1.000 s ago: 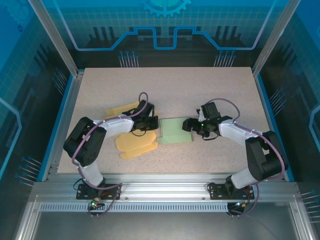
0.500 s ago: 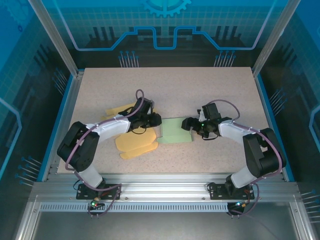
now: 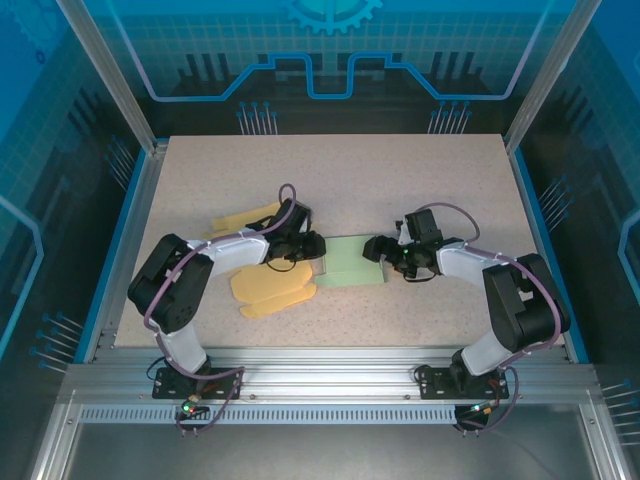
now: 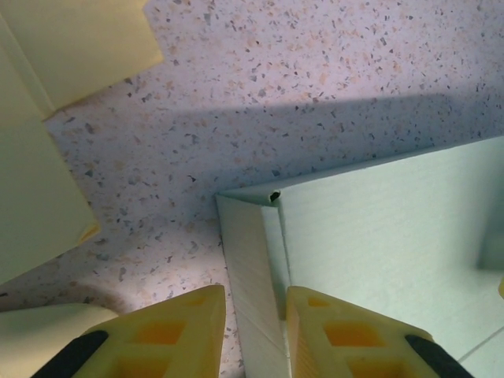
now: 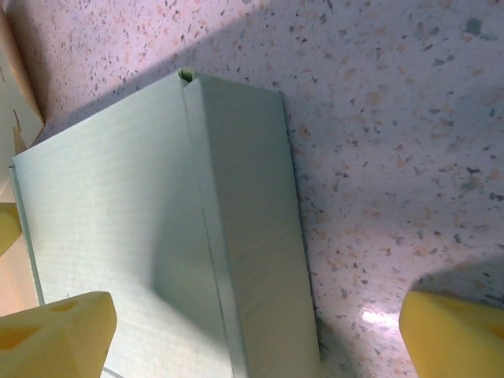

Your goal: Fold the paper box

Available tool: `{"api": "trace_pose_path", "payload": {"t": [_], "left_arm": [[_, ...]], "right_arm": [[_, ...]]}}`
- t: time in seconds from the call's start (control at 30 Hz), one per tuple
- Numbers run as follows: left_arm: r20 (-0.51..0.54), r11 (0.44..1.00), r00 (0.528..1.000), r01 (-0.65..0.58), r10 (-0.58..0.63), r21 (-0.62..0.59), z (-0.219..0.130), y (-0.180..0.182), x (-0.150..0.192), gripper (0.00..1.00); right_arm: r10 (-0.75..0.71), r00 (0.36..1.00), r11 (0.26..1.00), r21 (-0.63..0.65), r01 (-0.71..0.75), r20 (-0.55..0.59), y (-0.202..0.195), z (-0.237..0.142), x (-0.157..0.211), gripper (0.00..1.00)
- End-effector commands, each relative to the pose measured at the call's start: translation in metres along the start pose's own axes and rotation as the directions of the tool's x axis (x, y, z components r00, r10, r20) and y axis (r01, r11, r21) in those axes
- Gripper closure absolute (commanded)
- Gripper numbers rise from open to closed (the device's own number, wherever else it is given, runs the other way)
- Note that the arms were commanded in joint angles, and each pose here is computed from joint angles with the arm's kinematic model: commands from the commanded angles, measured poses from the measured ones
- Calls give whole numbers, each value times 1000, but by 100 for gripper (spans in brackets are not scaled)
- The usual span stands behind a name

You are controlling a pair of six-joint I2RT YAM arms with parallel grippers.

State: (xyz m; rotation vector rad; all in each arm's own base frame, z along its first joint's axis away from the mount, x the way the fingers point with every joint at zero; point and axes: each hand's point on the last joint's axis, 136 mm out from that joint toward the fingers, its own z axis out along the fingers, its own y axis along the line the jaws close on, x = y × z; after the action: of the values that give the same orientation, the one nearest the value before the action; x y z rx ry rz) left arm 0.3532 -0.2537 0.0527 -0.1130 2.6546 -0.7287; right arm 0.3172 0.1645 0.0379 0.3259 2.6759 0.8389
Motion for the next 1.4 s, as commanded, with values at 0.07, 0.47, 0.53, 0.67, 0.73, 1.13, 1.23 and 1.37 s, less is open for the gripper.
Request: {"api": "trace_pose_path", "payload": {"t": [0.07, 0.47, 0.53, 0.67, 0.73, 1.13, 1.23, 1.37], "left_arm": [[-20, 998, 1000, 10, -8, 65, 2, -12, 1, 70], [-35, 997, 999, 15, -13, 74, 4, -14, 2, 62], [-49, 998, 999, 23, -21, 52, 7, -8, 5, 64], [-67, 998, 997, 51, -49, 27, 11, 4, 8, 73], [-75, 997, 995, 69, -67, 23, 12, 10, 9, 77], [-117, 983, 979, 174, -167, 61, 24, 28, 13, 93], [-118, 981, 979, 178, -169, 74, 24, 26, 13, 93], [-114, 981, 980, 172, -162, 85, 22, 22, 10, 93]], "right_arm": [[39, 999, 999, -11, -39, -28, -8, 10, 6, 5], [58, 997, 998, -21, -59, -52, -12, 21, 9, 6], [61, 997, 998, -26, -62, -57, -11, 23, 10, 5], [65, 996, 997, -44, -68, -68, -10, 27, 10, 5], [71, 995, 995, -59, -75, -73, -8, 30, 10, 5], [71, 992, 973, -211, -92, -106, 22, 41, 6, 9], [41, 993, 968, -243, -67, -111, 37, 42, 6, 10], [2, 993, 953, -300, -38, -120, 58, 43, 6, 15]]}}
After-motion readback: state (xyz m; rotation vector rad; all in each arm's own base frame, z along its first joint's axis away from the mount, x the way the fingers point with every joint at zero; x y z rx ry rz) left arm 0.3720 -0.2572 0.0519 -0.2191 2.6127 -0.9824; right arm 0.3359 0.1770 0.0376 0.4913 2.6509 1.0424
